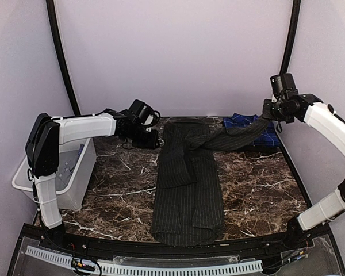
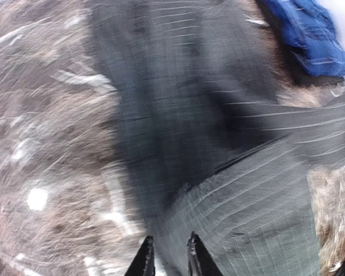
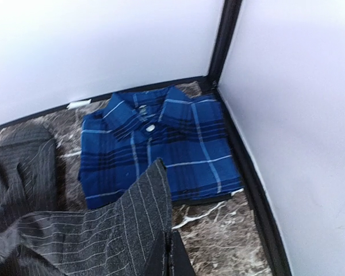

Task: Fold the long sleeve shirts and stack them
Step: Flatten out the crumpled shirt at the center of the board.

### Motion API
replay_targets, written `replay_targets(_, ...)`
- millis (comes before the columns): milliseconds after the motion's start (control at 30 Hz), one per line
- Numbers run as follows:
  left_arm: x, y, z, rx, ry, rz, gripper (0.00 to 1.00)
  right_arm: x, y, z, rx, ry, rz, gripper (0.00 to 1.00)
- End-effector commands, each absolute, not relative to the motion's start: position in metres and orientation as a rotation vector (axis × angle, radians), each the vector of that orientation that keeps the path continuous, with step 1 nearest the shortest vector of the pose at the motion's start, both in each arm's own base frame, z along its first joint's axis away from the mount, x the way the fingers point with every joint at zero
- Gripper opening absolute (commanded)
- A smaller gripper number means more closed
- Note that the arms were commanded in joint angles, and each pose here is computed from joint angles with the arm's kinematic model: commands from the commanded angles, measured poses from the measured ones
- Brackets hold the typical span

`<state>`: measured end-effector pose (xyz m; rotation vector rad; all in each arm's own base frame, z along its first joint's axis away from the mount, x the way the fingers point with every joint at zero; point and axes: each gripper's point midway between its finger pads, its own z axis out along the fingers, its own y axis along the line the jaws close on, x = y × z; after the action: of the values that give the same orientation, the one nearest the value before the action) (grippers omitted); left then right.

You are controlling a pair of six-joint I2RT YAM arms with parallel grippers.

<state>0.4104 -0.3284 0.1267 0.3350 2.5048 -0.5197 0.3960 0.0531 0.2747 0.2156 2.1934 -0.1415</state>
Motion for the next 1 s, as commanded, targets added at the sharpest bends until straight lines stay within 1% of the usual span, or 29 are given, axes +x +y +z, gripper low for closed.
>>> replay_targets(0,0.409,-0.299,0.127,0.302,2.548,-0.462,0.27,0.397,0.016,0.331,0.304,2.05,-0.247,0.0)
replay_targets(67,0.407,-0.306,0.129,0.325,2.542,-0.51,0.33,0.401,0.009,0.344,0.319,2.026,-0.255,0.0)
replay_targets(233,0.405,-0.318,0.129,0.362,2.536,-0.593,0.35,0.413,-0.018,0.361,0.372,1.989,-0.305,0.0)
replay_targets(300,0.403,-0.324,0.123,0.384,2.552,-0.622,0.4,0.419,-0.029,0.367,0.397,1.974,-0.32,0.0)
replay_targets(400,0.396,-0.335,0.102,0.434,2.595,-0.624,0.43,0.426,-0.04,0.376,0.422,1.954,-0.312,0.0)
replay_targets(467,0.389,-0.342,0.091,0.487,2.607,-0.574,0.47,0.43,-0.042,0.382,0.424,1.942,-0.305,0.0)
replay_targets(500,0.391,-0.339,0.087,0.486,2.607,-0.521,0.52,0.432,-0.042,0.384,0.423,1.941,-0.306,0.0)
replay_targets(567,0.39,-0.339,0.073,0.49,2.626,-0.456,0.56,0.434,-0.04,0.388,0.414,1.936,-0.292,0.0)
replay_targets(633,0.392,-0.332,0.059,0.459,2.651,-0.385,0.59,0.433,-0.041,0.391,0.41,1.932,-0.292,0.0)
replay_targets(700,0.396,-0.326,0.05,0.422,2.666,-0.327,0.6,0.432,-0.042,0.394,0.41,1.929,-0.298,0.0)
replay_targets(800,0.397,-0.327,0.041,0.399,2.681,-0.33,0.6,0.43,-0.042,0.399,0.405,1.921,-0.292,0.0)
replay_targets(867,0.398,-0.329,0.039,0.391,2.683,-0.34,0.58,0.43,-0.041,0.401,0.398,1.919,-0.28,0.0)
replay_targets(967,0.401,-0.331,0.041,0.376,2.675,-0.344,0.49,0.429,-0.038,0.403,0.389,1.917,-0.259,0.0)
